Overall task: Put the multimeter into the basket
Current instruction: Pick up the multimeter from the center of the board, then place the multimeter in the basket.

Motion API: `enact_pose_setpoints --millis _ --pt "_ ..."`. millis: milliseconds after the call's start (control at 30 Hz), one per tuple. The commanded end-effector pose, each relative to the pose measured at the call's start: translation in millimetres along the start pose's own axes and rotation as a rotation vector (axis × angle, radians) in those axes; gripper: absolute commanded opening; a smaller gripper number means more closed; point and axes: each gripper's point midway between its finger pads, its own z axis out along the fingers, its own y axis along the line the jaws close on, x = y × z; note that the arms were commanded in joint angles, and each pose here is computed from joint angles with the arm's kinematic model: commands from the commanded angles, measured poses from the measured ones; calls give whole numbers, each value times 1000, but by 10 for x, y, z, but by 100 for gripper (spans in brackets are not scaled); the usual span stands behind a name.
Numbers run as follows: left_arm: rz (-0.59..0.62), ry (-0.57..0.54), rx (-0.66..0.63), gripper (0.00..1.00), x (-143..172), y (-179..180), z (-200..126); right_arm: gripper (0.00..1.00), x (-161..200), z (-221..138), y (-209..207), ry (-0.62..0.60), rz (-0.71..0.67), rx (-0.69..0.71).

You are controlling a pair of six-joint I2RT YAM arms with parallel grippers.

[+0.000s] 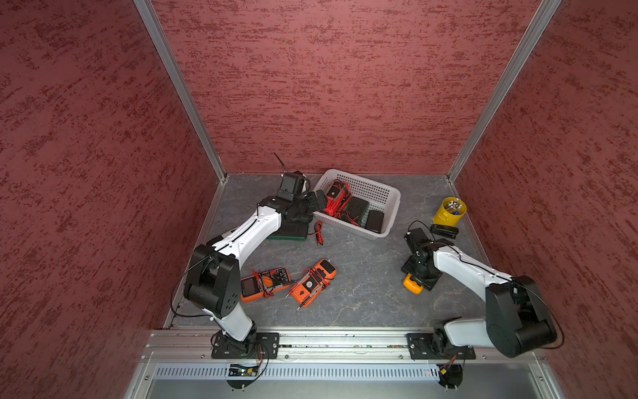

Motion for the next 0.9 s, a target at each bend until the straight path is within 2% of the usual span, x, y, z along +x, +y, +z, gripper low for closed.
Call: enact_pose_setpoints --millis 0,133,233,433,600,733,867 --pt "2 -19 -14 100 -24 39 -100 33 -285 -359 210 -137 -66 -114" --pt "2 -25 -17 100 -18 51 -117 26 -477 -761 305 -252 -131 -193" --pt "2 -24 -20 100 -15 56 -118 26 -579 -1040 361 -307 -159 -231" --pt "2 -24 -31 100 5 83 -146 25 -723 -1590 816 -361 -299 -410" --pt "6 -26 -46 100 34 124 -180 22 -758 -1940 1316 -384 -535 -554" --pt "9 -25 -46 100 33 125 -185 22 -752 -2086 1650 -392 -724 -632" --pt "16 -32 -45 100 16 114 -200 24 -773 -2079 1861 -395 -876 -625"
